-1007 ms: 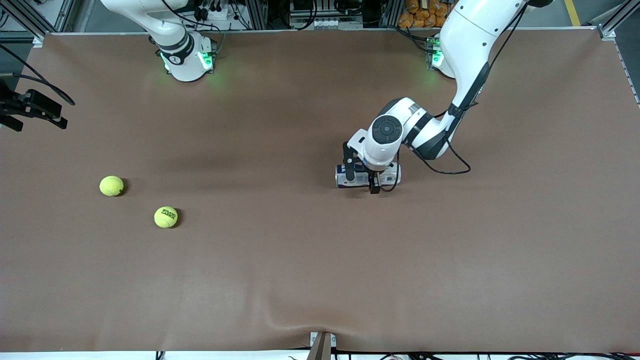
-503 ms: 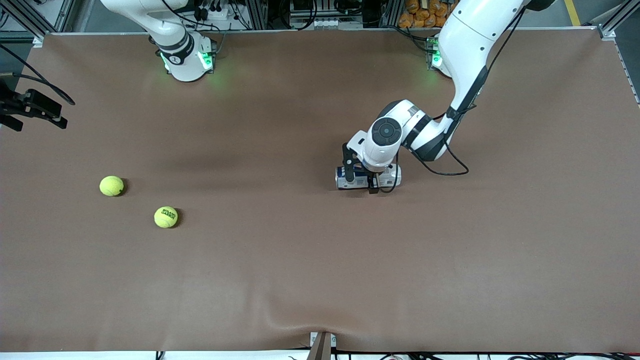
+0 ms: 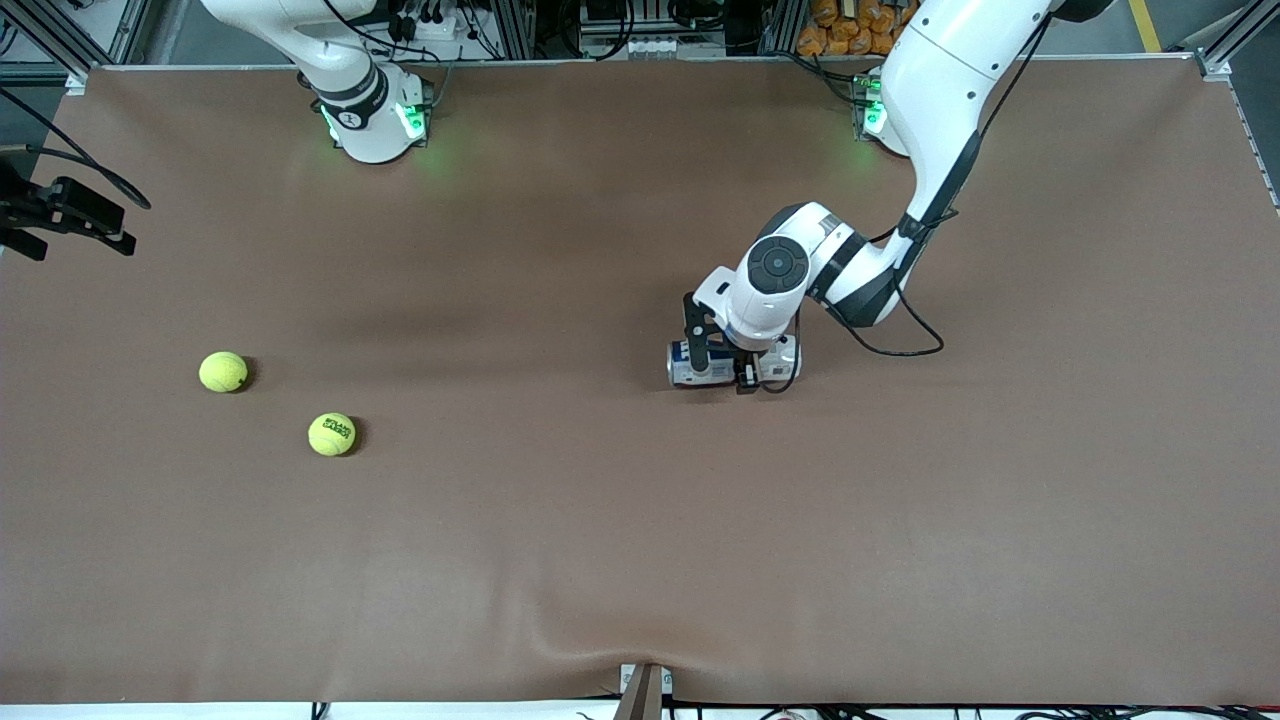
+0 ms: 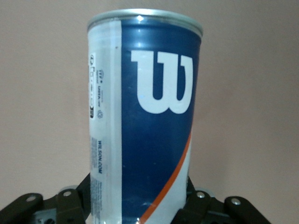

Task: Insert tennis ball vertically with right arm
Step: 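Lift the upright can off the table with the left gripper, then carry the can toward the table middle, tilting its opening toward the right gripper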

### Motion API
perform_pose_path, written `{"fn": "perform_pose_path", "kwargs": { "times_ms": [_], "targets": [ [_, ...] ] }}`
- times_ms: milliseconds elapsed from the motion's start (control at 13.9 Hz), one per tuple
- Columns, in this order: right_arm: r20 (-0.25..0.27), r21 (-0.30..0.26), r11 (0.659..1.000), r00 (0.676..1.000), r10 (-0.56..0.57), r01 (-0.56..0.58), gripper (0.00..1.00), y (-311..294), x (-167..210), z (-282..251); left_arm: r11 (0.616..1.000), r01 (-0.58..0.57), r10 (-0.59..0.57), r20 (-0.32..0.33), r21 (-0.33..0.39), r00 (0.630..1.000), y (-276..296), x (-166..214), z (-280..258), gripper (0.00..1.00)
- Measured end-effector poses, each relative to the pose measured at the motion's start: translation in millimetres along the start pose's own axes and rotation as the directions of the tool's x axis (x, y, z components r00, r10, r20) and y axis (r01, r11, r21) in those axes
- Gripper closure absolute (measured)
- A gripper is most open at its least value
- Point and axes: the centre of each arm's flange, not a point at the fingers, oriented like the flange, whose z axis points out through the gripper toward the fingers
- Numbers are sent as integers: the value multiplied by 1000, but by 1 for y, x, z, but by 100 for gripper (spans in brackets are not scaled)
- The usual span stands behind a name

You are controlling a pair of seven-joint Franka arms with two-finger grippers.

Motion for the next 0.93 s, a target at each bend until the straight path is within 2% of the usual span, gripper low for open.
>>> {"fn": "perform_pose_path", "kwargs": {
  "times_ms": [216, 431, 647, 791, 935],
  "targets": [
    [8, 1, 1000, 1000, 1, -1, 0, 1, -1, 1, 999, 21, -19, -54, 29, 998, -14, 13, -25, 29],
    [12, 2, 1000, 1000, 1, -1, 0, 0, -1, 1, 998, 60, -55, -160, 27, 986, -35, 25, -61, 29],
    [13, 2, 1000, 1000, 1, -1, 0, 0, -2, 1, 999, 47, -42, -249, 14, 967, -59, 18, -81, 29],
    [13, 2, 1000, 1000, 2, -2, 0, 0, -2, 1, 999, 30, -33, -321, -14, 947, -72, 5, -86, 29],
    [14, 2, 1000, 1000, 3, -3, 0, 0, -2, 1, 999, 8, -27, -417, -47, 909, -82, -6, -88, 28]
  ]
}}
